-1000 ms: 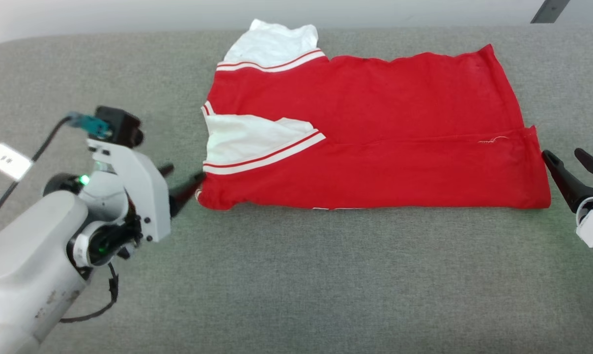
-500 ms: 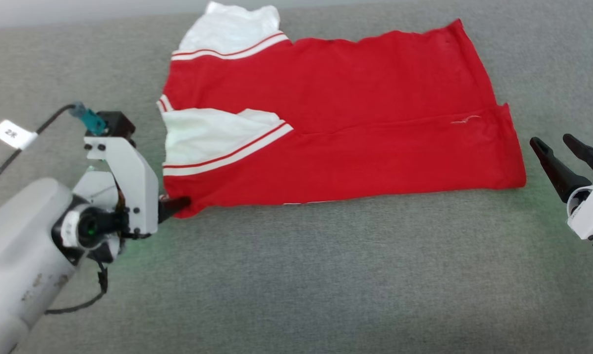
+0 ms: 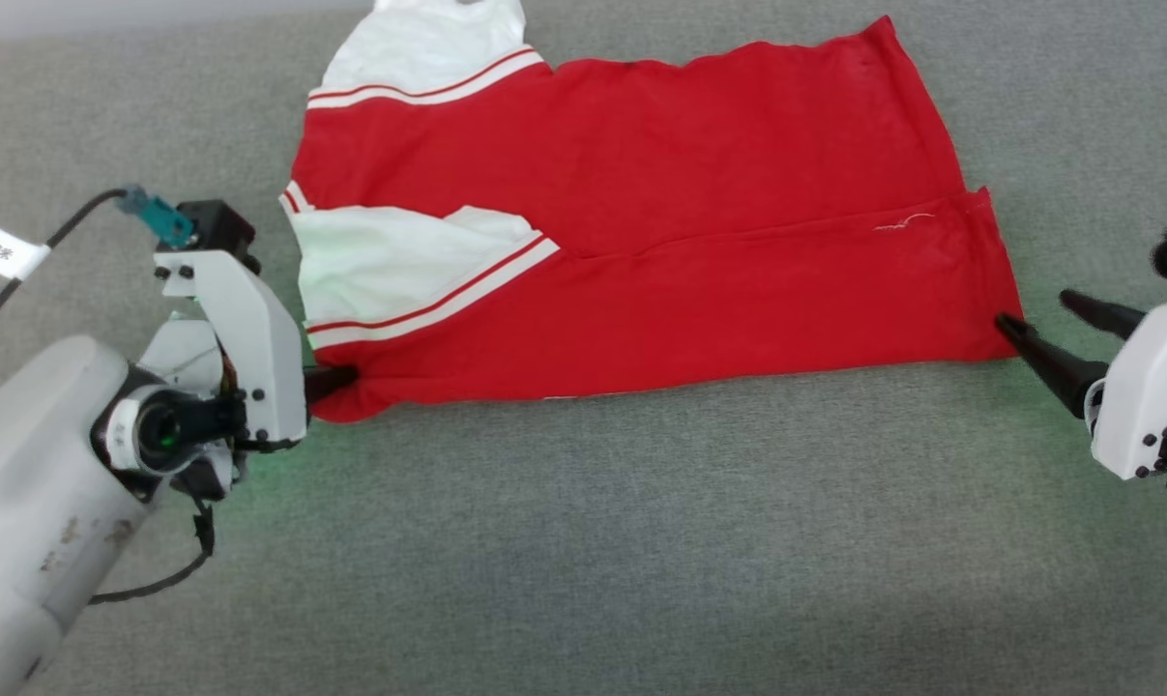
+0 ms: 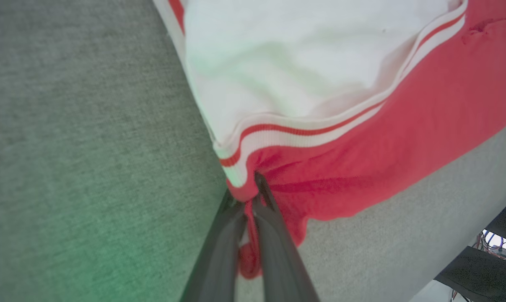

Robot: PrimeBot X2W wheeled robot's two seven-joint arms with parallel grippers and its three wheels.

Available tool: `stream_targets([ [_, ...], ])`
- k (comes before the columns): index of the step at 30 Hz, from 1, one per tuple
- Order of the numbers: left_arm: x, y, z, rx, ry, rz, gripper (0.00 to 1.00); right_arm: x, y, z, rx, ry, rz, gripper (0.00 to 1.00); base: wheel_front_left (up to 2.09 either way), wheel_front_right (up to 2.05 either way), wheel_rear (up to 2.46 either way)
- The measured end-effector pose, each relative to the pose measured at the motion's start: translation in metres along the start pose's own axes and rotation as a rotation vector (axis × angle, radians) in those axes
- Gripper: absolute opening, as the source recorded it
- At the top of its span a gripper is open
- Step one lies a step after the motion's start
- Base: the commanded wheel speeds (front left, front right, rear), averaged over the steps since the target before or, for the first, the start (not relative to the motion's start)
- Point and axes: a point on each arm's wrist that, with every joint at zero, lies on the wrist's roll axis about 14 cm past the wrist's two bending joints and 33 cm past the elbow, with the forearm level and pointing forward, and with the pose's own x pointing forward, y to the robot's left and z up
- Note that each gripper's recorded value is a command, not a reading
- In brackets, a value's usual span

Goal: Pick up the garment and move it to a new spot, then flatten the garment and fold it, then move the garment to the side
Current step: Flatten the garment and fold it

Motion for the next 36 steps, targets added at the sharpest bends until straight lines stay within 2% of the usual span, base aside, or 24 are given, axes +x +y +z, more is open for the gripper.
stream_targets([
  [4,-0.001,-0.002,-0.001,0.013,-0.007,-0.009,0.0,0.008,0.006,-0.014,-0.028,0.17,0.025,1.0,0.0,0.0,0.0],
  [7,-0.001,-0.005,-0.001,0.023,-0.022,-0.019,0.0,0.013,-0.002,-0.026,-0.027,0.287,0.004,1.0,0.0,0.0,0.0],
  [12,-0.001,-0.006,-0.003,0.022,-0.044,-0.03,0.0,0.03,0.002,-0.03,-0.008,0.349,0.004,1.0,0.0,0.0,0.0],
  [13,-0.001,-0.006,-0.003,0.02,-0.047,-0.03,0.0,0.032,0.002,-0.033,-0.004,0.364,0.002,0.91,0.0,0.0,0.0],
  [14,-0.001,-0.006,-0.003,0.019,-0.051,-0.031,0.0,0.034,0.002,-0.033,-0.007,0.372,-0.001,0.5,0.0,0.0,0.0],
  [15,-0.001,-0.006,-0.004,0.021,-0.054,-0.033,0.0,0.036,0.001,-0.033,-0.009,0.376,-0.004,0.21,0.0,0.0,0.0],
  [16,-0.001,-0.006,-0.004,0.022,-0.058,-0.034,0.0,0.037,0.001,-0.032,-0.009,0.377,-0.005,0.0,0.0,0.0,0.0],
  [22,-0.005,-0.011,-0.006,0.026,-0.08,-0.048,0.0,0.037,0.006,-0.03,-0.027,0.357,0.004,0.0,0.0,0.0,0.0],
  [27,-0.021,-0.009,-0.008,0.002,-0.146,-0.068,0.0,0.021,0.006,-0.028,-0.055,0.312,0.016,0.0,0.0,0.0,0.0],
  [36,-0.054,-0.017,-0.05,-0.005,-0.166,-0.103,0.0,-0.023,0.01,-0.058,-0.055,0.319,0.057,0.0,0.0,0.0,0.0],
])
